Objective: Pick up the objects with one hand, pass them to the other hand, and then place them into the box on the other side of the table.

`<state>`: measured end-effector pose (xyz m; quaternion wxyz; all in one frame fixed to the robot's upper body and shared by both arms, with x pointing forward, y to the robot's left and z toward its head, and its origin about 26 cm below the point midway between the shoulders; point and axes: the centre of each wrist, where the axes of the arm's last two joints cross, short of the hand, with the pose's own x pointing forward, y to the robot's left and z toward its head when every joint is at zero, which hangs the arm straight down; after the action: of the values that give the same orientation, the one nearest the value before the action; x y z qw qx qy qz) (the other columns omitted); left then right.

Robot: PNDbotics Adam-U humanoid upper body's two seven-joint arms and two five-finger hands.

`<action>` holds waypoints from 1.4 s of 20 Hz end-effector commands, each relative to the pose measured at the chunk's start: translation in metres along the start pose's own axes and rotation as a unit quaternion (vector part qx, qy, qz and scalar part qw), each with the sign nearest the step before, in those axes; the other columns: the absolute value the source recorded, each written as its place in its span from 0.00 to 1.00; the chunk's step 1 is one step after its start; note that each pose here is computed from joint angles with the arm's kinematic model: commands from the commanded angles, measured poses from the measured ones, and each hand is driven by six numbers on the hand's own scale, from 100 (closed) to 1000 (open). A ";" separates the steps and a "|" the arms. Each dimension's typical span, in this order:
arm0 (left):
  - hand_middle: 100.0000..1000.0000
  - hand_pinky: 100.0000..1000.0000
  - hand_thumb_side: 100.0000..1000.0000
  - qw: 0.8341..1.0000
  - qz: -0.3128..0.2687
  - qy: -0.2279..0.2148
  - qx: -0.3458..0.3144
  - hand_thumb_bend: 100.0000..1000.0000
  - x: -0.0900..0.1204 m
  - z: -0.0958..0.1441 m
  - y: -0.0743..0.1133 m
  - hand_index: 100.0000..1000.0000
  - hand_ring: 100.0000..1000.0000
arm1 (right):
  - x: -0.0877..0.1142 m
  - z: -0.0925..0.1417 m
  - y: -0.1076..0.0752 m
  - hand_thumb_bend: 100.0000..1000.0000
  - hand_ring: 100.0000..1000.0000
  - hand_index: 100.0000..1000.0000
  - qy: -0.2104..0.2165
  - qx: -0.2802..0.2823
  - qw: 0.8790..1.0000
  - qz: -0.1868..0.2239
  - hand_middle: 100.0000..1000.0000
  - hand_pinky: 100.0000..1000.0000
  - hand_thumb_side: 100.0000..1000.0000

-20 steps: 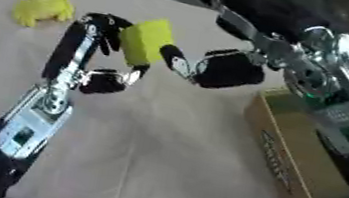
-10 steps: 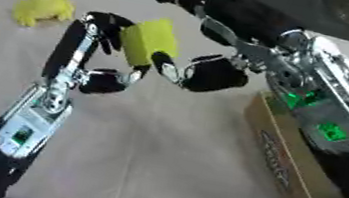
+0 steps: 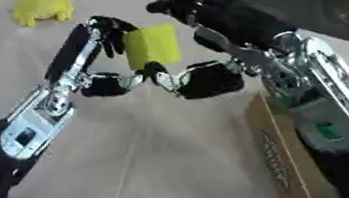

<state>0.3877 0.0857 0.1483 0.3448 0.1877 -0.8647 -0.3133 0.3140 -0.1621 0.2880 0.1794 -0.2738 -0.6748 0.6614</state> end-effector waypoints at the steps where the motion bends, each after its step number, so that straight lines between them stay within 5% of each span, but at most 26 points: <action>1: 0.33 0.31 0.00 1.000 0.006 -0.020 0.009 0.16 0.007 -0.007 0.008 0.41 0.36 | -0.003 0.004 -0.005 0.21 0.94 0.96 -0.002 0.003 1.000 0.026 0.98 0.96 0.65; 28: 0.33 0.32 0.00 0.997 0.014 -0.075 0.003 0.12 0.014 -0.007 0.007 0.41 0.37 | -0.024 -0.005 0.014 0.24 0.92 0.96 0.033 0.004 0.999 0.025 0.96 0.95 0.66</action>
<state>0.3847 0.0830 0.1514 0.3042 0.1538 -0.8832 -0.3221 0.3386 -0.1707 0.2691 0.1940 -0.3016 -0.6551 0.6650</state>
